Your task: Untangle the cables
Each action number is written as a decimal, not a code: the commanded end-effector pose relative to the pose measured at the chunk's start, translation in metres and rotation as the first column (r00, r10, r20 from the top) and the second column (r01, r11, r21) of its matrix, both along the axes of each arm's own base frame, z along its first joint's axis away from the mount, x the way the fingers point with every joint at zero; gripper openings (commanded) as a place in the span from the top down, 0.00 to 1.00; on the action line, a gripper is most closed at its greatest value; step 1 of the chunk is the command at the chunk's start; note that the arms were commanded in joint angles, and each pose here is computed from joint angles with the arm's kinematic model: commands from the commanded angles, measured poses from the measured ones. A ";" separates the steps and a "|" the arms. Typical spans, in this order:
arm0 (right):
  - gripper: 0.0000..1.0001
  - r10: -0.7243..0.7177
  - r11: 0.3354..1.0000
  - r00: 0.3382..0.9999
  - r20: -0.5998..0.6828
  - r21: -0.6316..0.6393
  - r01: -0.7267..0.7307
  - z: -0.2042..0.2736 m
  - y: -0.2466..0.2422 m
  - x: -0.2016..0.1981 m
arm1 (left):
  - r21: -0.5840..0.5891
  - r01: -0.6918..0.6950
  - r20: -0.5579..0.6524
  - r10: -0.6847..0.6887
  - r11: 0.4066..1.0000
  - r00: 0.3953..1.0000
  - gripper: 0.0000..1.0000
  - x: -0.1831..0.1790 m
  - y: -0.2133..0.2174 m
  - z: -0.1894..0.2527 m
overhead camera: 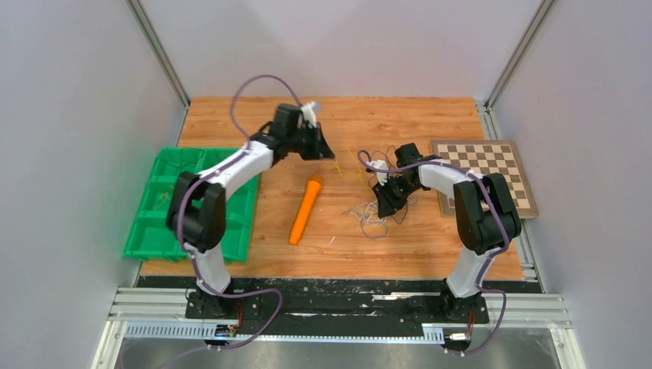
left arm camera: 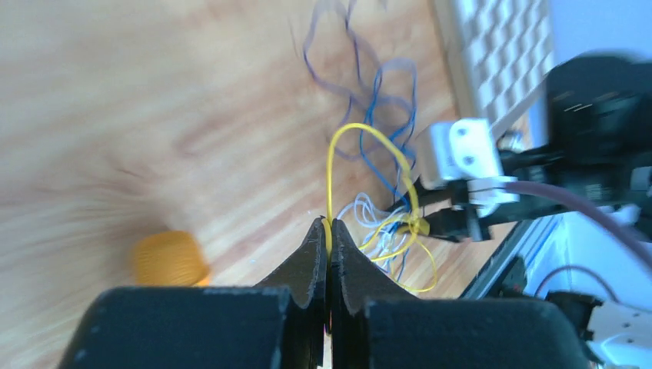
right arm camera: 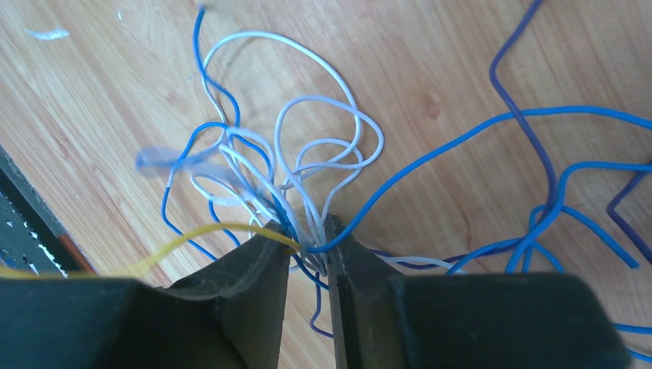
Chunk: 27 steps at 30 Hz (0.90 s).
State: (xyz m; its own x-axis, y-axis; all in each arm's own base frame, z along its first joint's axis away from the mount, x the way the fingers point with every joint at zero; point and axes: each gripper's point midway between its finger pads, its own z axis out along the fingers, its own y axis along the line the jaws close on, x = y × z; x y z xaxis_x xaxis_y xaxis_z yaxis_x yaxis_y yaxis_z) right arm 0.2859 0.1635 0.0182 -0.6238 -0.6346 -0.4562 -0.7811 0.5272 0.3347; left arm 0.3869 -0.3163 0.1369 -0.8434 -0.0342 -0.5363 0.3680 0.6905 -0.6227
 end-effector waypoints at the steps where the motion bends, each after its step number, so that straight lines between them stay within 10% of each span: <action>1: 0.74 -0.002 1.000 1.000 -0.010 -0.026 0.002 -0.012 -0.012 -0.002 | -0.068 -0.063 0.260 0.079 0.996 0.962 1.00 0.021 0.069 0.119; 11: 0.74 -0.004 0.999 1.000 -0.017 -0.041 0.004 -0.016 -0.019 -0.003 | -0.086 -0.194 0.464 0.212 0.977 0.860 1.00 0.006 0.190 0.240; 18: 0.77 0.001 1.000 1.000 -0.010 -0.014 -0.001 -0.006 -0.016 0.002 | 0.129 -0.412 0.494 0.302 0.902 0.815 1.00 -0.045 0.307 0.237; 27: 1.00 0.040 0.999 0.999 -0.014 0.031 -0.040 0.016 -0.007 0.005 | 0.538 -0.674 0.525 0.425 0.506 0.738 1.00 -0.115 0.459 0.178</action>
